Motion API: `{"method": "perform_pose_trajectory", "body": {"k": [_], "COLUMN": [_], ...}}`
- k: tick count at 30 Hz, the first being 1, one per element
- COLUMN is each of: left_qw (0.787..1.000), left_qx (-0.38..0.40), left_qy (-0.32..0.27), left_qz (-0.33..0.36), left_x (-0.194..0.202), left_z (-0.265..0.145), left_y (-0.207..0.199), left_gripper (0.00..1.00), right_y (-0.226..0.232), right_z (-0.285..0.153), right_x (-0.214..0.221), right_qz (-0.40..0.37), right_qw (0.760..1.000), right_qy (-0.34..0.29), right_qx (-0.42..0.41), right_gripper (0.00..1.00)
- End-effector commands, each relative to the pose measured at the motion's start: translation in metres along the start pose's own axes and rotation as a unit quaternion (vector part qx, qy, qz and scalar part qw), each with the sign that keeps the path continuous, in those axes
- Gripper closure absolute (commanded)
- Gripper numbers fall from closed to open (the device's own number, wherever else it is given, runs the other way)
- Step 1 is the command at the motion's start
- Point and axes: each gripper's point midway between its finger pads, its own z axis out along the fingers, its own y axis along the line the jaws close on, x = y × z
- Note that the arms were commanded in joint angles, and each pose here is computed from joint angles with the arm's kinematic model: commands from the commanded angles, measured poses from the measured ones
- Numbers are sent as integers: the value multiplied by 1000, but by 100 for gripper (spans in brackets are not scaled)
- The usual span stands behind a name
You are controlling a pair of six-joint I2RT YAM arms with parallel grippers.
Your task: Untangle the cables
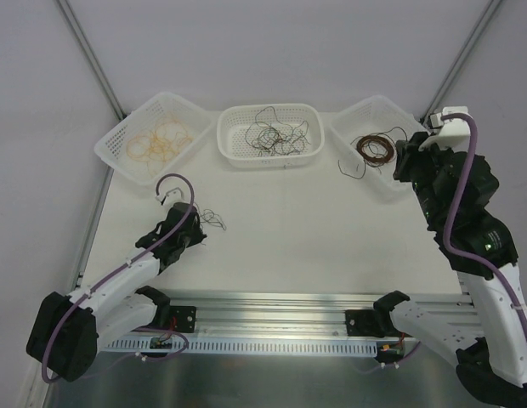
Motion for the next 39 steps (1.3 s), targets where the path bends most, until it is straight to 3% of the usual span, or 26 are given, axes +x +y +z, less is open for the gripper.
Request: {"method": "perform_pose_trajectory", "body": {"k": [1,13,22,23,25,27,29,31,34,39], "left_qw": [999,982,970,969,967,966,965,963,960,951], "left_qx": [32,154,199,203,209,212,218,221,232,266], "left_qy": [2,80,104,108,112,114,118,122,123,118], "left_qz": [20,71,88,88,89,90,91,92,92,100], "left_x": [-10,15,28,30,32,32,33,33,31,20], "left_z": [-13,-37,-49,-49,-51,-51,-53,-54,-57,-69], "left_y": [-14,-49,-56,-57,-58,-59,-61,-63,-69,-85], "left_gripper": [100,100,100,100,100,100,100,100,100,100], "right_y": [-13,-88,-158,-162,-164,-155,-139,-122,-92,-22], "right_z": [23,133,229,236,249,250,242,229,210,161], "right_x": [-16,-1,78,88,112,123,133,121,137,153], "right_qz": [2,52,88,86,89,105,126,156,186,213], "right_qw": [999,984,961,958,954,954,958,963,963,962], "right_qy": [-18,2,82,93,124,142,153,132,154,171], "right_qx": [36,169,251,257,259,242,206,175,123,8], "right_gripper": [99,99,98,94,60,37,27,22,16,15]}}
